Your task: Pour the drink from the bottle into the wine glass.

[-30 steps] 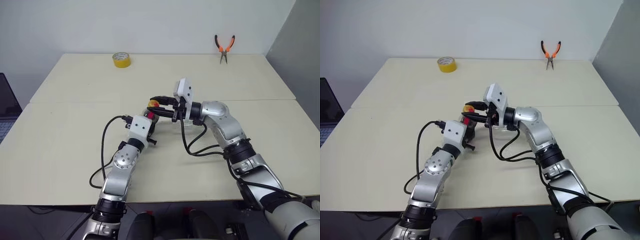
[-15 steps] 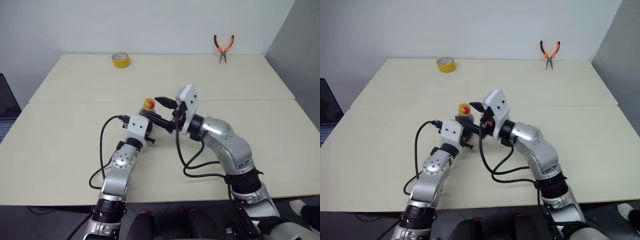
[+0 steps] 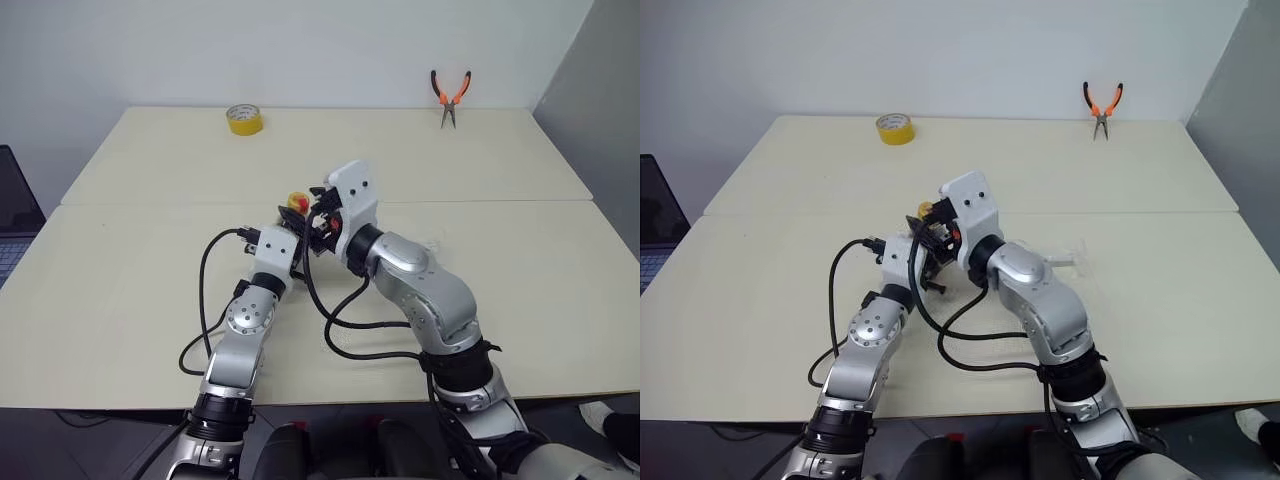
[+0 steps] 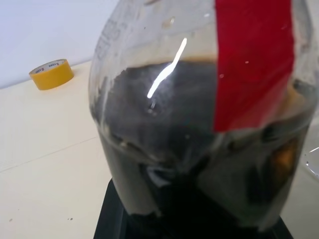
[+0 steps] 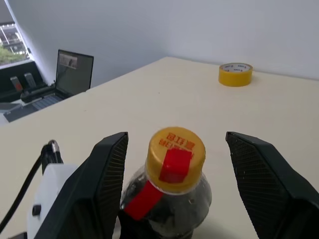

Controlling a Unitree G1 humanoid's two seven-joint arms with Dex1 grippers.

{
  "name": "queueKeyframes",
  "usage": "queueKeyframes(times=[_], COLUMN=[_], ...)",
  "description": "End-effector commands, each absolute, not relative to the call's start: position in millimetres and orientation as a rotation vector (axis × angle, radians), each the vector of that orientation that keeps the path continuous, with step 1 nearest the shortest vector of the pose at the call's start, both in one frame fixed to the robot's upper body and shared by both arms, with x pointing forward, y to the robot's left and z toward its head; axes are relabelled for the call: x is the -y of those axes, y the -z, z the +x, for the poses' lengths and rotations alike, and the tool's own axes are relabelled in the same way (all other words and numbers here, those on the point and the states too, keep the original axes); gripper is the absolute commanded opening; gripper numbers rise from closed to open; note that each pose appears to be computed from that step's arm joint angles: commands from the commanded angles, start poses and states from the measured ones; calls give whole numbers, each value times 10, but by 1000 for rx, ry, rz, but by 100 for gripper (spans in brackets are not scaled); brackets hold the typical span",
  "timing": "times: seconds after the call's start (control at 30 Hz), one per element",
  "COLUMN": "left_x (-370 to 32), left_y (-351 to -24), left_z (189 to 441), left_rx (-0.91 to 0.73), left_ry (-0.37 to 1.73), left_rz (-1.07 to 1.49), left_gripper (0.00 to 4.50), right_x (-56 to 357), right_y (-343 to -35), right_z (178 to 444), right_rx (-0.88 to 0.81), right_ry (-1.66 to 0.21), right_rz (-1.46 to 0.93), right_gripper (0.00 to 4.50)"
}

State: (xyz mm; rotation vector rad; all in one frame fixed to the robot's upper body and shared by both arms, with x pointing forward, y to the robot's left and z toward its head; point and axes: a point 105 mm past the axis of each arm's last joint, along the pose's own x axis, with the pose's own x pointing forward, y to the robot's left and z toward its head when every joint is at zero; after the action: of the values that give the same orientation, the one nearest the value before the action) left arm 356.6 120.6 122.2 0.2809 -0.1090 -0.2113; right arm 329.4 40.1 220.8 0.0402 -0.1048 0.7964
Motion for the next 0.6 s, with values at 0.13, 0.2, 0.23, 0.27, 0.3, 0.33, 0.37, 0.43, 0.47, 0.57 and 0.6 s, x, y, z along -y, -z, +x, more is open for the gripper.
queueKeyframes(times=[0.13,0.2,0.23,0.27,0.3,0.33,0.37,0.43,0.47,0.57,0.6], left_x=[-1150,-1149,-1149,-1148,-1148,-1149,-1150,-1161,-1166,-1174,-1177], left_y=[-1444,-1447,-1448,-1449,-1450,-1451,-1451,-1453,-1454,-1454,-1454], left_z=[3545,3551,3553,3554,3554,3555,3556,3555,3554,3555,3555], left_rx=[200,201,202,203,203,204,203,203,203,202,202], left_ry=[207,207,208,208,208,208,207,205,204,202,201], left_rz=[282,282,283,283,284,284,284,285,285,285,285], left_gripper=[90,90,90,90,90,90,90,90,90,90,90], right_x=[-393,-405,-405,-401,-397,-395,-390,-375,-368,-350,-336], right_y=[-2324,-2300,-2293,-2293,-2294,-2295,-2299,-2307,-2310,-2311,-2312], right_z=[3287,3286,3289,3294,3297,3300,3302,3308,3310,3322,3333], right_rx=[134,124,121,121,121,121,124,127,129,130,133], right_ry=[-793,-800,-799,-796,-792,-790,-788,-786,-788,-795,-807], right_rz=[60,50,47,50,52,54,57,67,73,86,94], right_gripper=[334,296,272,240,207,166,134,125,125,125,125])
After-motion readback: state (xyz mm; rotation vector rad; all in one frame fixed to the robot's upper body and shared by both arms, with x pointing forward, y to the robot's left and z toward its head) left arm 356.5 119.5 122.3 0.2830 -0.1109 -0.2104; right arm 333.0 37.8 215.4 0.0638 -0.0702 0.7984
